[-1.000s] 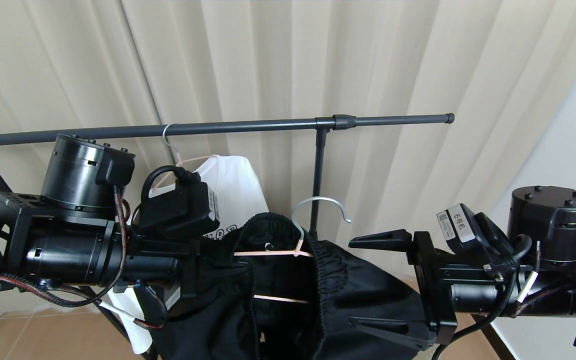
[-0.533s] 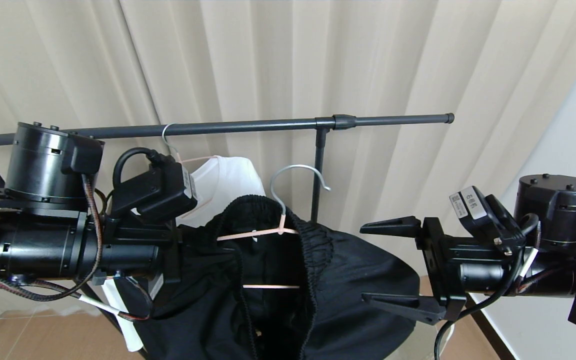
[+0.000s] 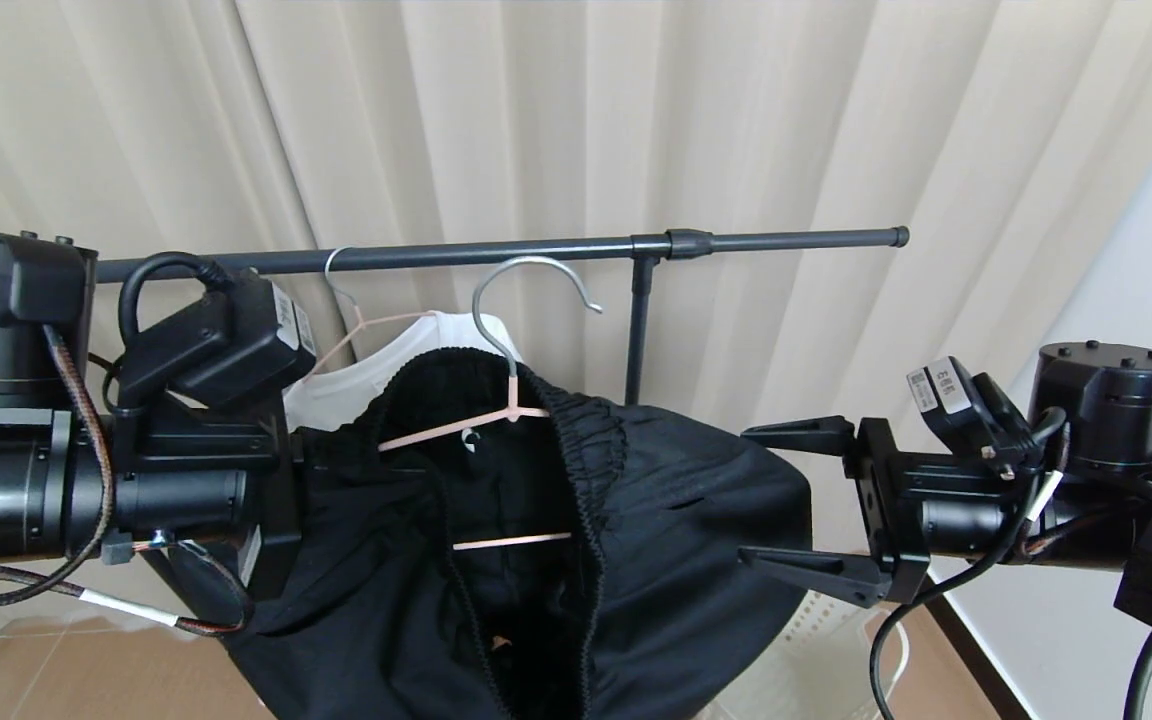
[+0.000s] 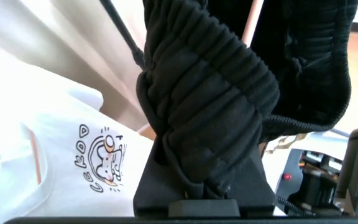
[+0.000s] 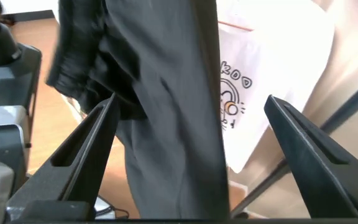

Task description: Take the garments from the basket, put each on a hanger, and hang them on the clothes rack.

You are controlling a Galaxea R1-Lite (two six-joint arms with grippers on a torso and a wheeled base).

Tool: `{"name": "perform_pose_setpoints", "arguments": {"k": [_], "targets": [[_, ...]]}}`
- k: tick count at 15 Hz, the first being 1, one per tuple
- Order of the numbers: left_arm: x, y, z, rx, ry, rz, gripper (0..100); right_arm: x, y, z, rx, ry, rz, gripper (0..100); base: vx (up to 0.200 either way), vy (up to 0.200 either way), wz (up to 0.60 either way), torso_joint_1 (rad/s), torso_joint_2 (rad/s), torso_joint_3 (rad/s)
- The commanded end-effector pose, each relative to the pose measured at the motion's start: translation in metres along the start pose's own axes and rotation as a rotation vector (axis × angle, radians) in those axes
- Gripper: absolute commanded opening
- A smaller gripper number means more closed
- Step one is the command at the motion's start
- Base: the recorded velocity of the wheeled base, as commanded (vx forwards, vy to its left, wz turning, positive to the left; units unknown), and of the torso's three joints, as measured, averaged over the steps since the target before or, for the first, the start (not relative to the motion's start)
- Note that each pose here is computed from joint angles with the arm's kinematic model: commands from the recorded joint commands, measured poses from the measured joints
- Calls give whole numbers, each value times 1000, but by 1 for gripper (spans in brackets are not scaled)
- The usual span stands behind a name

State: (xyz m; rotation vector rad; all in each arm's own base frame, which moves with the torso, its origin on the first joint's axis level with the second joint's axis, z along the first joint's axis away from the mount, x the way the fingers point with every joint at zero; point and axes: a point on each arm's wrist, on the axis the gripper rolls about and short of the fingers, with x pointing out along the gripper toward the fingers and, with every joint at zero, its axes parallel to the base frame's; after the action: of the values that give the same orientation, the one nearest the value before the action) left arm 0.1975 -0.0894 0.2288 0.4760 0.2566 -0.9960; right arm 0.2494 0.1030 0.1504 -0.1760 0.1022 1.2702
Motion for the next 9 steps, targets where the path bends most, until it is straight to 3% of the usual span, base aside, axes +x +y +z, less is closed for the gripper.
{"name": "perform_pose_setpoints", "arguments": {"k": [1,3,9], "targets": [[-11,-3,5,-9,-29,22,0,2,-7,-9,17,11,-10,100,0,0,0,0,0,0],[-19,-6,9,-43,-52,33,0,4,-13,-15,19,13,-22,100,0,0,0,0,0,0],[-35,-13,10,-71,-78,64,0,7,-26,-25,40,27,-42,100,0,0,0,0,0,0]]}}
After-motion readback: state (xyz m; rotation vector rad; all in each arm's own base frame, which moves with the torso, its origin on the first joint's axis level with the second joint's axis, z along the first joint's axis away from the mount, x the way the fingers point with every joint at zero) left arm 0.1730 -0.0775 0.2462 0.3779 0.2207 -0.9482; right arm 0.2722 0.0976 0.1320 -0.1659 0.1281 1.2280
